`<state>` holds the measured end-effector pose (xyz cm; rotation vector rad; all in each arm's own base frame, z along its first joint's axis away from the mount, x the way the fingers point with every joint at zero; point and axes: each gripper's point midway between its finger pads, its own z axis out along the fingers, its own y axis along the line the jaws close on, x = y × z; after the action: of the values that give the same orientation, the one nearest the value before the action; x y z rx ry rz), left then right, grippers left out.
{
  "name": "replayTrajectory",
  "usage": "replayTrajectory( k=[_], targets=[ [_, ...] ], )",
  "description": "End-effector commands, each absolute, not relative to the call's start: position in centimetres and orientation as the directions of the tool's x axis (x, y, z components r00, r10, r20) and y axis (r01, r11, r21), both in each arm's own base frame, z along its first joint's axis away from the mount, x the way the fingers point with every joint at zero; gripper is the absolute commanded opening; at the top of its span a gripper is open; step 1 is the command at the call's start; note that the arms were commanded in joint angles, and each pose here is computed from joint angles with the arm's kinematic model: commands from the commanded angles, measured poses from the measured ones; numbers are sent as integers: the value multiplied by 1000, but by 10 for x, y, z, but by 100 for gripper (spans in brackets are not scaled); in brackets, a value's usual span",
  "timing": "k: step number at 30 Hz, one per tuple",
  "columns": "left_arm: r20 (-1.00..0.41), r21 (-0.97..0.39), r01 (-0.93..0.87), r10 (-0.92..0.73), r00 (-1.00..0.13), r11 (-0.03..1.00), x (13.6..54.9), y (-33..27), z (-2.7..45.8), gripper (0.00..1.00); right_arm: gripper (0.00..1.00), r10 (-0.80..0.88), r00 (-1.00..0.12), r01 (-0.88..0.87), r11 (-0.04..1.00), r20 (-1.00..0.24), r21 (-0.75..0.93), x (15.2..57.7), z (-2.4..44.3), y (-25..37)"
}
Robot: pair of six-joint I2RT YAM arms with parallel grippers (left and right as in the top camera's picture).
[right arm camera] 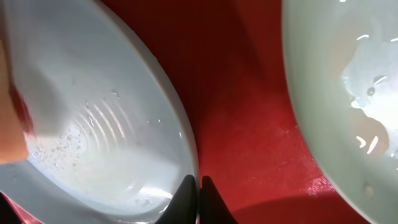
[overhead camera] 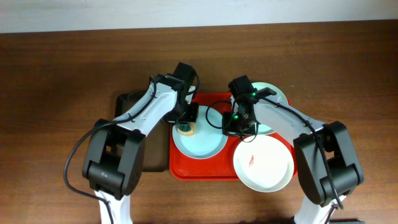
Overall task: Clean dirty plates on tray and stack at the side
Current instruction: 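Scrub the left plate's surface with the sponge in the left gripper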
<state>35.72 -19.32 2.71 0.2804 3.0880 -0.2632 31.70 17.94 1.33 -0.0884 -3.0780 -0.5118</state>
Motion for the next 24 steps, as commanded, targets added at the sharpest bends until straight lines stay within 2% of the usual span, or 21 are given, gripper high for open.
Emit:
replayTrajectory(
  k=[1,3,6,8,9,13,15,17,20,23,24],
  targets=[
    [-5,-136,165,166,-986,977,357,-189,7,0,4,44,-998,53,949,35,311,314,8,181],
    [46,-137,158,166,-985,978,351,-189,-10,0,4,44,-998,52,949,34,311,314,8,181],
    [121,-215,146,175,-977,966,335,-202,-21,0,4,44,-999,51,948,30,313,315,9,181],
    [113,-397,187,250,-962,899,332,-226,-2,0,4,44,-999,51,949,30,313,315,9,181],
    [109,-444,174,246,-963,879,335,-230,8,0,4,44,-999,51,949,30,313,315,9,181],
    [-2,-499,146,167,-986,854,365,-209,67,0,4,44,-999,51,949,30,313,315,9,181],
    [-70,-481,164,149,-986,861,372,-201,89,0,4,44,-999,51,949,30,312,315,8,181],
    [-122,-406,187,150,-981,895,376,-191,99,0,4,44,-999,51,949,31,312,315,8,181],
    [-97,-344,213,191,-977,915,362,-200,85,0,5,44,-999,51,949,30,312,315,8,181],
    [-89,-187,161,146,-985,969,354,-192,59,0,5,44,-999,51,949,31,312,315,8,181],
    [-94,-180,170,155,-983,969,351,-196,51,0,5,44,-999,51,949,30,312,315,8,181]
  ],
)
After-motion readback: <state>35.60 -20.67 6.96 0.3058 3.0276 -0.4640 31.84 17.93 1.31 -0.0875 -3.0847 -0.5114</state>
